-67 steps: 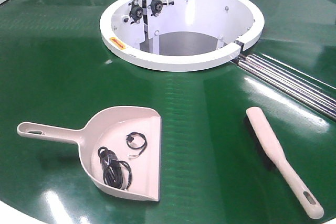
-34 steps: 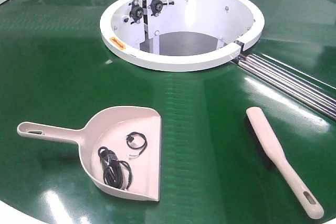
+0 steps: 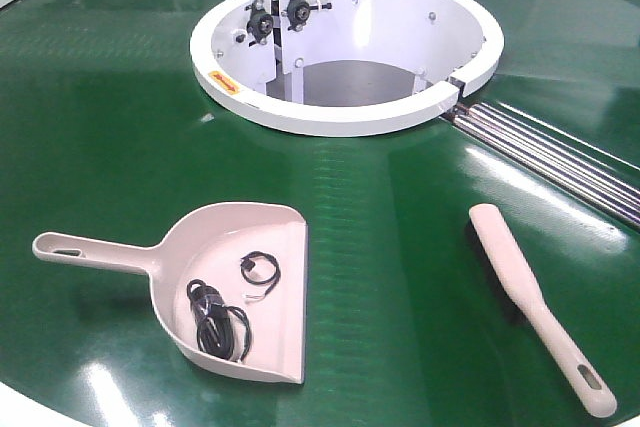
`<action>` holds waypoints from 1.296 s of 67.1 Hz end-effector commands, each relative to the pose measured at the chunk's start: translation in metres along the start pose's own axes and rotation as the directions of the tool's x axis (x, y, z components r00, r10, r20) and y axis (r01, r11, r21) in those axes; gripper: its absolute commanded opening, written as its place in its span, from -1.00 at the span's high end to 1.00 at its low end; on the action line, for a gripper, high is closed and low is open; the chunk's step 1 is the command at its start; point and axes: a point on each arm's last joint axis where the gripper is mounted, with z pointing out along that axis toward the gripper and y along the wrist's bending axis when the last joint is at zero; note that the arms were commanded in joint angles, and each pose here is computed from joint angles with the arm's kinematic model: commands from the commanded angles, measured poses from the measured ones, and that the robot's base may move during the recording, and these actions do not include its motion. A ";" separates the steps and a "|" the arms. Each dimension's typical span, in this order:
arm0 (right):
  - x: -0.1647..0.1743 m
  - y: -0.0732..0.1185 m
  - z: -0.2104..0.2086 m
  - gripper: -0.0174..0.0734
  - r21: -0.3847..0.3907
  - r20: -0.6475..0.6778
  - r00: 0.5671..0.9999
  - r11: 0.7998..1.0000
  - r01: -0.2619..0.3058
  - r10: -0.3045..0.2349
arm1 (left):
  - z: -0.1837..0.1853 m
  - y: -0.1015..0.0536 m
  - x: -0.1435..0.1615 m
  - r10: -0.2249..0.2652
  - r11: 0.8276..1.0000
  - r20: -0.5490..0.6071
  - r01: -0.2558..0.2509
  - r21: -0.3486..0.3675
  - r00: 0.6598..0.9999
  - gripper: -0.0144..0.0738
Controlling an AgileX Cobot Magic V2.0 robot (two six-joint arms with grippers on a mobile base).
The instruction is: Clean and inspect green conveyor with broom and dustpan
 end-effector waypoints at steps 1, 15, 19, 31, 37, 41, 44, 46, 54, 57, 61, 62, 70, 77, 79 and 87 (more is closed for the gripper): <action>-0.015 -0.001 -0.001 0.64 0.006 0.088 0.996 1.000 0.006 -0.007 | 0.000 0.000 0.004 -0.011 1.000 0.050 0.010 0.006 0.999 0.69; -0.015 -0.003 -0.002 0.64 0.059 0.092 0.995 0.997 0.042 -0.048 | 0.000 0.000 0.004 -0.011 1.000 0.050 0.010 0.006 0.999 0.69; -0.013 -0.005 0.000 0.64 0.117 0.083 0.995 0.992 0.038 -0.048 | 0.000 0.000 0.004 -0.011 1.000 0.050 0.010 0.006 0.999 0.69; 0.020 -0.012 0.012 0.64 0.222 0.079 0.996 0.975 0.023 -0.042 | 0.000 0.000 0.004 -0.011 1.000 0.050 0.010 0.006 0.999 0.69; 0.036 -0.013 0.017 0.64 0.224 0.113 0.992 0.974 0.035 -0.061 | 0.000 0.000 0.004 -0.011 1.000 0.050 0.010 0.006 0.999 0.69; 0.045 -0.013 0.019 0.64 0.221 0.147 0.988 0.975 0.019 -0.052 | 0.000 0.000 0.004 -0.011 1.000 0.050 0.010 0.006 0.999 0.69; 0.047 -0.013 0.017 0.64 0.224 0.140 0.989 0.975 0.008 -0.041 | 0.000 0.000 0.004 -0.011 1.000 0.050 0.010 0.006 0.999 0.69; 0.047 -0.013 0.016 0.64 0.225 0.150 0.988 0.974 0.009 -0.044 | 0.000 0.000 0.004 -0.011 1.000 0.050 0.010 0.006 0.999 0.69; 0.047 -0.013 0.016 0.64 0.223 0.147 0.988 0.975 0.007 -0.041 | 0.000 0.000 0.004 -0.011 1.000 0.050 0.010 0.006 0.999 0.69; 0.047 -0.013 0.016 0.64 0.223 0.149 0.988 0.975 0.002 -0.036 | 0.000 0.000 0.004 -0.011 1.000 0.050 0.010 0.006 0.999 0.69; 0.047 -0.013 0.016 0.64 0.221 0.151 0.988 0.975 -0.007 -0.027 | 0.000 0.000 0.004 -0.011 1.000 0.050 0.010 0.006 0.999 0.69; 0.047 -0.013 0.016 0.64 0.221 0.151 0.988 0.975 -0.007 -0.027 | 0.000 0.000 0.004 -0.011 1.000 0.050 0.010 0.006 0.999 0.69; 0.047 -0.013 0.016 0.64 0.221 0.151 0.988 0.975 -0.007 -0.027 | 0.000 0.000 0.004 -0.011 1.000 0.050 0.010 0.006 0.999 0.69; 0.047 -0.013 0.016 0.64 0.221 0.151 0.988 0.975 -0.007 -0.027 | 0.000 0.000 0.004 -0.011 1.000 0.050 0.010 0.006 0.999 0.69; 0.047 -0.013 0.016 0.64 0.221 0.151 0.988 0.975 -0.007 -0.027 | 0.000 0.000 0.004 -0.011 1.000 0.050 0.010 0.006 0.999 0.69; 0.047 -0.013 0.016 0.64 0.221 0.151 0.988 0.975 -0.007 -0.027 | 0.000 0.000 0.004 -0.011 1.000 0.050 0.010 0.006 0.999 0.69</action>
